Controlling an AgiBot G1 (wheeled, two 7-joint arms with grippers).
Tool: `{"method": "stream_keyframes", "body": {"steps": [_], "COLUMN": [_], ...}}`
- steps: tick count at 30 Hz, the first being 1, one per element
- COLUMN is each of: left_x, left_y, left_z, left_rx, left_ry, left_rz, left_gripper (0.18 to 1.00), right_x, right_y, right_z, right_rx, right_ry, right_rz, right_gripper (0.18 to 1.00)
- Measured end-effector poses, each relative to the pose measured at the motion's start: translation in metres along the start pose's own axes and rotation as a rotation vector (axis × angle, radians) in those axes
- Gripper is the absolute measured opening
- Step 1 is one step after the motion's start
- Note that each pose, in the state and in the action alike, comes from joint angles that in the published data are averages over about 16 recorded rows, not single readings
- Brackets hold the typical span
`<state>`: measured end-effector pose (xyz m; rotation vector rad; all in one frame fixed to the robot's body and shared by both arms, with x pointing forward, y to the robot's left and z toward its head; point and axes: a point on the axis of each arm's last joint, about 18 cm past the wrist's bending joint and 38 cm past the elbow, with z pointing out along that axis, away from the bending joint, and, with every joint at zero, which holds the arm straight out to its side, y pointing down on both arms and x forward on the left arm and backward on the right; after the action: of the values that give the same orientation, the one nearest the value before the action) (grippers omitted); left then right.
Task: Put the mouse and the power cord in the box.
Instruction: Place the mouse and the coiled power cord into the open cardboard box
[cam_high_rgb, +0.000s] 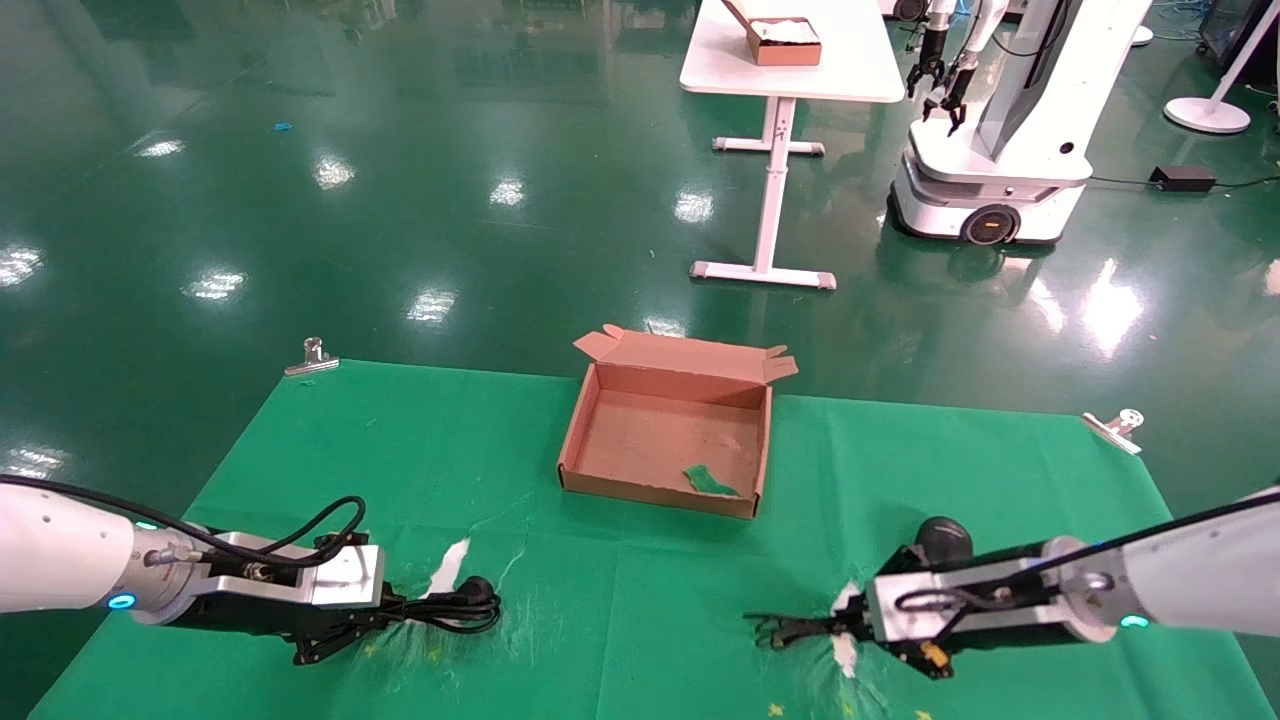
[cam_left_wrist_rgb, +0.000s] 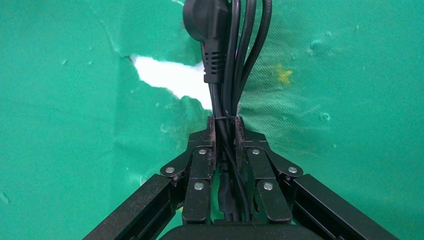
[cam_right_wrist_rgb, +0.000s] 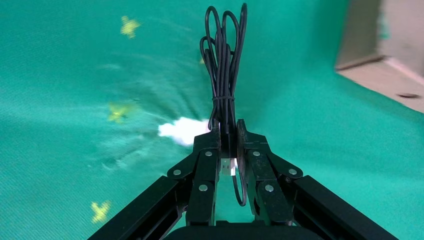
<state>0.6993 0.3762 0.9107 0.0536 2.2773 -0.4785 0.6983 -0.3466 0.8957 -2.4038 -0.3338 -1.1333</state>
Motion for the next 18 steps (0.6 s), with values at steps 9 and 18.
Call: {"method": "stream_keyframes", "body": {"steps": [9,18], "left_x": [-0.037,-0.105], "left_y": [-0.018,-0.081], "left_z": [-0.044,-0.097], "left_rx": [0.148,0.404], "left_ry": [-0.122,-0.293], "left_rz": [-0.183,-0.361], "left_gripper": [0.249,0.245], "right_x": [0.057,0.137], "right_y": [-0.005,-0.060], "right_z": [-0.068,-0.112], "right_rx": [0.030,0.075], "right_ry": [0.175,0.365], "right_rz": [0.035,-0.028], "right_gripper": [0.232,0.231]}}
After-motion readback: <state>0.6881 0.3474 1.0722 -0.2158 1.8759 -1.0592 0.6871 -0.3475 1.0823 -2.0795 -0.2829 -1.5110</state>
